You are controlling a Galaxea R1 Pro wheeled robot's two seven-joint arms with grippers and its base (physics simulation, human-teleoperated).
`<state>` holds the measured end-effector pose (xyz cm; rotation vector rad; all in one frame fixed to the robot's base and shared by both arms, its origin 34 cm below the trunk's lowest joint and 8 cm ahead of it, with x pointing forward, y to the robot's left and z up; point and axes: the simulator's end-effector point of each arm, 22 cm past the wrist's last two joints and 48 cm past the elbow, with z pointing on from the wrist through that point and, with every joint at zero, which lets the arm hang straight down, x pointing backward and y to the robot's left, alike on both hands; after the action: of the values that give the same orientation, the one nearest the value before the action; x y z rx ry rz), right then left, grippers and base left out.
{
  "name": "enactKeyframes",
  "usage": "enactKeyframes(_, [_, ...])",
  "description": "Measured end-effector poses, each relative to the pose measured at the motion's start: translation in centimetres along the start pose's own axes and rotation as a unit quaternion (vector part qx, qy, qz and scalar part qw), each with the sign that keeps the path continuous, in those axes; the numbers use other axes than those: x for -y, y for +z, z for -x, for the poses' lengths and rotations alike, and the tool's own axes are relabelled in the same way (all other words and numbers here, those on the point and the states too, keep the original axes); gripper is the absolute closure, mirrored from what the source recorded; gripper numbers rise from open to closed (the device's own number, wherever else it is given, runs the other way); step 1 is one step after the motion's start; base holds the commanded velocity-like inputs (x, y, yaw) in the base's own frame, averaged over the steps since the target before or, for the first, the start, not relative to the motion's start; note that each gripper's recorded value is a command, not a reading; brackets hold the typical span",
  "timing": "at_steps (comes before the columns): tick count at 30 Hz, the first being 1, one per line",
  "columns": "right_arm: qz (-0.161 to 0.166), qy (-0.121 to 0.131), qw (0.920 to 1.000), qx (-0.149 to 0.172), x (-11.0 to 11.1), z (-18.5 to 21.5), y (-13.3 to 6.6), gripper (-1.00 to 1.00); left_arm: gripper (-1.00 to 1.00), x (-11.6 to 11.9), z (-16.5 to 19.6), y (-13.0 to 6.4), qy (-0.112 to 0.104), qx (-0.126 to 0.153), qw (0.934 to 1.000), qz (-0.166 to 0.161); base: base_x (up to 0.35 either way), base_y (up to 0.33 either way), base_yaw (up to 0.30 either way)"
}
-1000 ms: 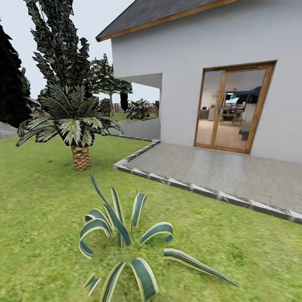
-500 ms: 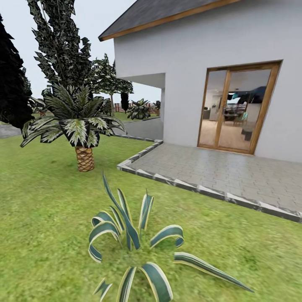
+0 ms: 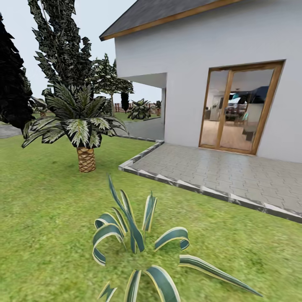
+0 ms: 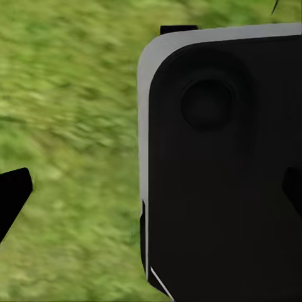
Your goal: Take the three Easter eggs out of the wicker basket on the lawn in the garden, then place them on the lawn next to a single tree (choose any tree) so that all three eggs are next to the same tree and none are left in the basket.
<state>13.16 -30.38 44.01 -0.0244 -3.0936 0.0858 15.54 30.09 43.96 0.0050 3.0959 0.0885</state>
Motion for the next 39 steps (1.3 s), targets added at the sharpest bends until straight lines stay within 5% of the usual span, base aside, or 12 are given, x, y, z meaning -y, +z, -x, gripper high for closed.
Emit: enactKeyframes(39, [0.000,0.000,1.0000,0.000,-0.08,0.03,0.00,-1.00,-1.00,0.05,0.06,0.00,0.000,0.001,1.0000,0.000,-0.022,0.166,-0.044])
